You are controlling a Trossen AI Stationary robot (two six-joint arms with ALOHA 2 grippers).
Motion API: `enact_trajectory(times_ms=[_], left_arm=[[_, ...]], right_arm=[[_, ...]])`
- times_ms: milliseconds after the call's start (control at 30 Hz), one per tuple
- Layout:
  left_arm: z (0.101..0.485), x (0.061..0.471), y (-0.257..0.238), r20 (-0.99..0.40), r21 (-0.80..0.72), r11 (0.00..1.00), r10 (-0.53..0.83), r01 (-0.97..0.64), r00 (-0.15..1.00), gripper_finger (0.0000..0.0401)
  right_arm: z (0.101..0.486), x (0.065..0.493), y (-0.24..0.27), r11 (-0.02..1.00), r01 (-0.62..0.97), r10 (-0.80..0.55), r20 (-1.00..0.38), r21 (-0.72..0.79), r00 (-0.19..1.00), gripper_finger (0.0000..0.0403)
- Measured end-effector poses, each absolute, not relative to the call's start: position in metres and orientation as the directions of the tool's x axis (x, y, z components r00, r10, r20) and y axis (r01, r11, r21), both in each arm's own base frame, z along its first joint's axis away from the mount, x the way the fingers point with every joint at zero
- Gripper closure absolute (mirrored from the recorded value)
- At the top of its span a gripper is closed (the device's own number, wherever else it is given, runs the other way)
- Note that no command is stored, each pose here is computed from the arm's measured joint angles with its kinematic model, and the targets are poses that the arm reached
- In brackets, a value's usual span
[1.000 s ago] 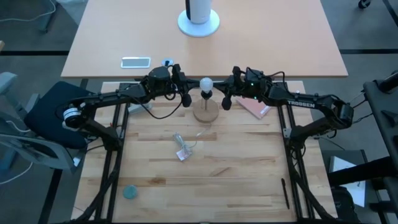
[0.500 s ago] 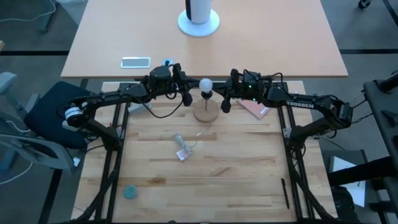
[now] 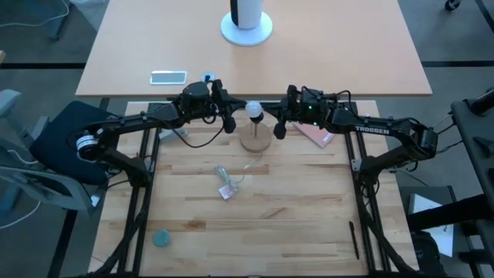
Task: Screw lightbulb
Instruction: Insert the lightbulb on the desk lamp
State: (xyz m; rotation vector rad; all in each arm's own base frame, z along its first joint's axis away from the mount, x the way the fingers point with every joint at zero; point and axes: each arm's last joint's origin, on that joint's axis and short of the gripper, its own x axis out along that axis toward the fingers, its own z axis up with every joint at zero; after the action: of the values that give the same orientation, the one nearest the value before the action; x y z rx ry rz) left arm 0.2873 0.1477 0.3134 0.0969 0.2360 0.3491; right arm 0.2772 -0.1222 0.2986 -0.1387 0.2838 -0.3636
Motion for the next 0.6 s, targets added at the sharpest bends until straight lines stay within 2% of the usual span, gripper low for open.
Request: enact_trajectory(times_ms=[200,300,400,600], left_arm=[[0.313,0.278,0.143,-0.298,0.123,0.941,0.339,-0.316,0.892,0.0401],[0.312,0.275,0.138,-0.327,0.121,0.963,0.269,-0.242,0.906,0.0401],[0.315,0.277,0.136,-0.288,0.115,0.978,0.198,-0.171,0.937,0.0401],[0.308,0.288,0.142,-0.259,0.124,0.977,0.202,-0.174,0.945,0.0401]], right_arm=[[0.298,0.276,-0.124,0.904,0.375,-0.42,-0.257,-0.206,0.87,0.0396],[0.3,0.276,-0.124,0.899,0.372,-0.422,-0.237,-0.229,0.875,0.0396],[0.302,0.277,-0.124,0.895,0.367,-0.423,-0.225,-0.251,0.878,0.0396],[0.304,0.278,-0.124,0.904,0.33,-0.391,-0.211,-0.271,0.896,0.0396]])
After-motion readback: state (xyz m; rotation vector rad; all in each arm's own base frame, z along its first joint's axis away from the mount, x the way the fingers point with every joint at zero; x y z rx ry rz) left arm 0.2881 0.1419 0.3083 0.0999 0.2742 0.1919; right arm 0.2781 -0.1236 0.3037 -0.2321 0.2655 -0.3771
